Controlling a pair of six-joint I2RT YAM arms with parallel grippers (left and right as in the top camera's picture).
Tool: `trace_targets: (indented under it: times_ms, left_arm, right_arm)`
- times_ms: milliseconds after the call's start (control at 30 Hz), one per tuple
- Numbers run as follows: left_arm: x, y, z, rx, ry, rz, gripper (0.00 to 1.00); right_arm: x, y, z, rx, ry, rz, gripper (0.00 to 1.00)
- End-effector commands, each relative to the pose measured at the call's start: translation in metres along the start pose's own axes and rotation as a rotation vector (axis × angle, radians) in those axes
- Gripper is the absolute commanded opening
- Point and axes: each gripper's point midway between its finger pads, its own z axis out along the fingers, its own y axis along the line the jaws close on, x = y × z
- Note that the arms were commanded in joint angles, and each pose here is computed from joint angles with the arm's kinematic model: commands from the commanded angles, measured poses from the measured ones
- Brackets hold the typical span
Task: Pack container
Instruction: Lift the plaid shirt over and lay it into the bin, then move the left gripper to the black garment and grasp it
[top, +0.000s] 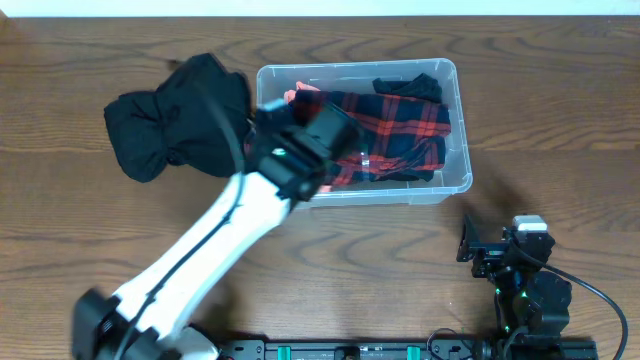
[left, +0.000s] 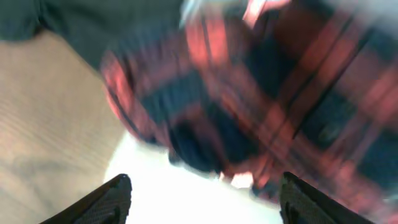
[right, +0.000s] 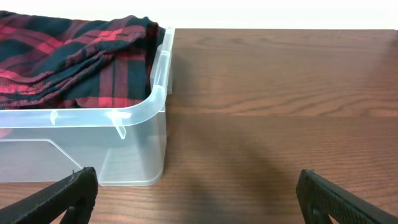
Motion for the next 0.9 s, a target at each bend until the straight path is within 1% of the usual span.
trace_targets:
  times_ms: [0, 33, 67, 100, 167, 200, 300, 433, 567, 733, 867]
  left_arm:
    - [-0.039, -0.002, -0.016, 0.082, -0.099, 0.108, 0.66]
    - [-0.043, -0.01, -0.015, 0.123, -0.096, 0.15, 0.6]
    - [-0.045, -0.016, -0.012, 0.16, -0.087, 0.188, 0.49]
    - [-0.046, -0.018, -0.007, 0.176, -0.072, 0.209, 0.36]
    - [-0.044, -0.015, 0.007, 0.167, -0.033, 0.215, 0.08]
    - [-0.041, -0.012, 0.017, 0.148, -0.006, 0.214, 0.06]
    - [-0.025, -0.007, 0.049, 0.1, 0.086, 0.232, 0.06]
    - [0.007, -0.013, 0.09, 0.082, 0.218, 0.297, 0.06]
    - [0.036, -0.017, 0.122, 0.072, 0.326, 0.324, 0.06]
    - [0.055, -0.027, 0.14, 0.119, 0.39, 0.363, 0.06]
    - [0.055, -0.027, 0.137, 0.125, 0.392, 0.379, 0.06]
  right_arm:
    - [0.0, -0.002, 0.0, 0.007, -0.004, -0.013, 0.99]
    - [0.0, -0.002, 0.0, 0.007, -0.004, -0.013, 0.99]
    - [0.0, -0.002, 0.0, 0.007, -0.004, -0.013, 0.99]
    - [0.0, -0.002, 0.0, 0.007, -0.004, -0.013, 0.99]
    - [0.0, -0.002, 0.0, 0.007, -0.004, -0.013, 0.99]
    - [0.0, -0.002, 0.0, 0.007, -0.004, -0.013, 0.99]
    - [0.0, -0.002, 0.0, 0.007, -0.004, -0.013, 0.99]
    - [0.0, -0.002, 0.0, 0.007, -0.004, -0.013, 0.99]
    - [0.0, -0.002, 0.0, 0.007, -0.004, -0.013, 0.99]
    - [0.0, -0.002, 0.0, 0.007, -0.004, -0.013, 0.99]
    - [0.0, -0.002, 0.0, 0.007, -0.004, -0.013, 0.99]
